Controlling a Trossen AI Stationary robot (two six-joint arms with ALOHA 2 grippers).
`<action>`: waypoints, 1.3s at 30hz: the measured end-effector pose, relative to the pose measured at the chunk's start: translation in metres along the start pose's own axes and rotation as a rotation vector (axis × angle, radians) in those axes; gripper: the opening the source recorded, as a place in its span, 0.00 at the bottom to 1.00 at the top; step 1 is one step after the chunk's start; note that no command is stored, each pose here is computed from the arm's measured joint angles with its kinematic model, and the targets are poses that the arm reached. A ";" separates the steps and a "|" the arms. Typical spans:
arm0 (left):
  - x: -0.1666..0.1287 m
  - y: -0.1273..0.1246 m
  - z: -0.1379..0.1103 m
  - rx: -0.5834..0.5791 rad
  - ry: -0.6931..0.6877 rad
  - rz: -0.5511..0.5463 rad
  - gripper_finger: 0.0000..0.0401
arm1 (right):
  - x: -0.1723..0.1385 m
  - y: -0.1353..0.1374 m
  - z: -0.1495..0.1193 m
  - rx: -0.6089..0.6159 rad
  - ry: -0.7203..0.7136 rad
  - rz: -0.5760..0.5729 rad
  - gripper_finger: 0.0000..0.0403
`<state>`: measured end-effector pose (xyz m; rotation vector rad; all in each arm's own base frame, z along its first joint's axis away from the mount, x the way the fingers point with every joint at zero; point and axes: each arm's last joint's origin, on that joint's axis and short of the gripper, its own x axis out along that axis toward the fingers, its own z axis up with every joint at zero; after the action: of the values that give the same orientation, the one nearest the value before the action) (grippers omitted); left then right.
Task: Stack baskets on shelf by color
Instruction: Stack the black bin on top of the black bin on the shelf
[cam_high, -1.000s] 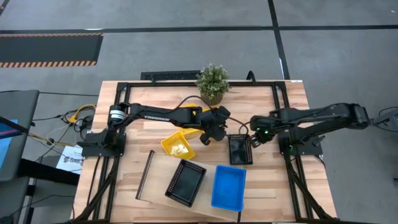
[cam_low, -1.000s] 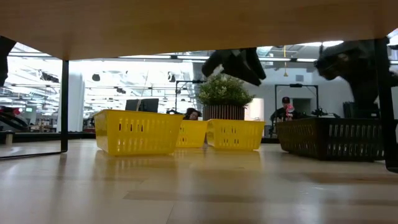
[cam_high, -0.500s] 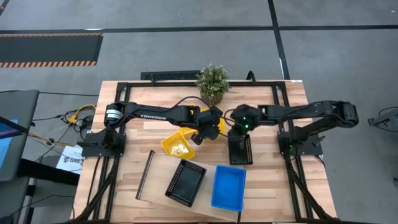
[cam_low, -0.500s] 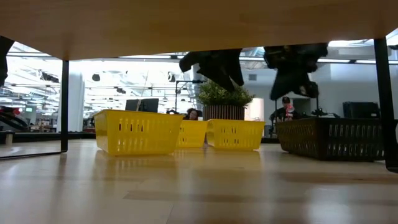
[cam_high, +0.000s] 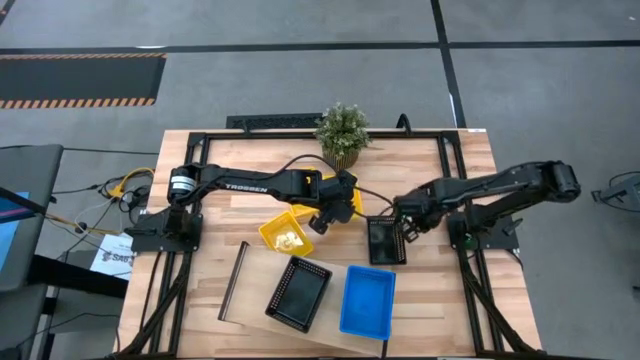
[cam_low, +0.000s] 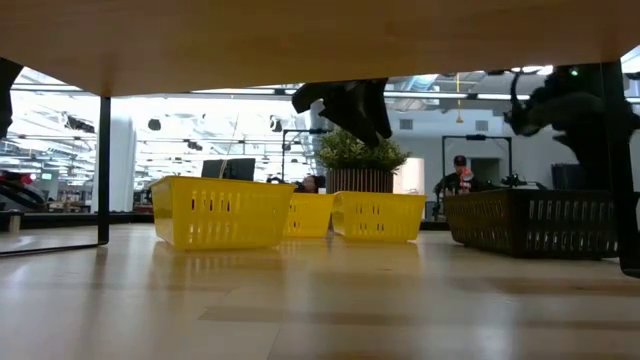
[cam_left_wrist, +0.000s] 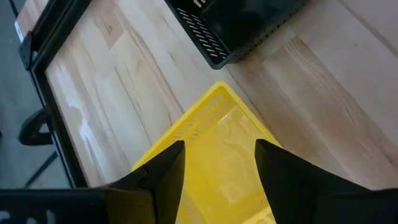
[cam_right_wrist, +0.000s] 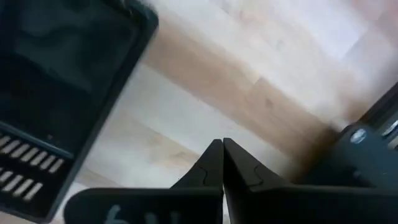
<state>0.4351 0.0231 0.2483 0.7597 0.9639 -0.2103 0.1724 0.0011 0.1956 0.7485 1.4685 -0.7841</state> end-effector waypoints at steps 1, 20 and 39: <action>0.000 0.000 0.000 -0.016 0.000 -0.001 0.46 | 0.006 0.003 -0.001 -0.001 0.000 0.000 0.04; 0.000 -0.006 0.002 -0.050 -0.116 -0.168 0.46 | 0.005 0.032 0.059 -0.104 -0.284 0.409 0.03; 0.017 -0.027 -0.006 -0.786 -0.044 -0.355 0.44 | 0.001 0.017 0.047 -0.097 -0.205 0.329 0.05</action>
<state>0.4276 0.0103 0.2190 -0.1380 1.0291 -0.1356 0.2131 -0.0286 0.1928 0.7863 1.1535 -0.5173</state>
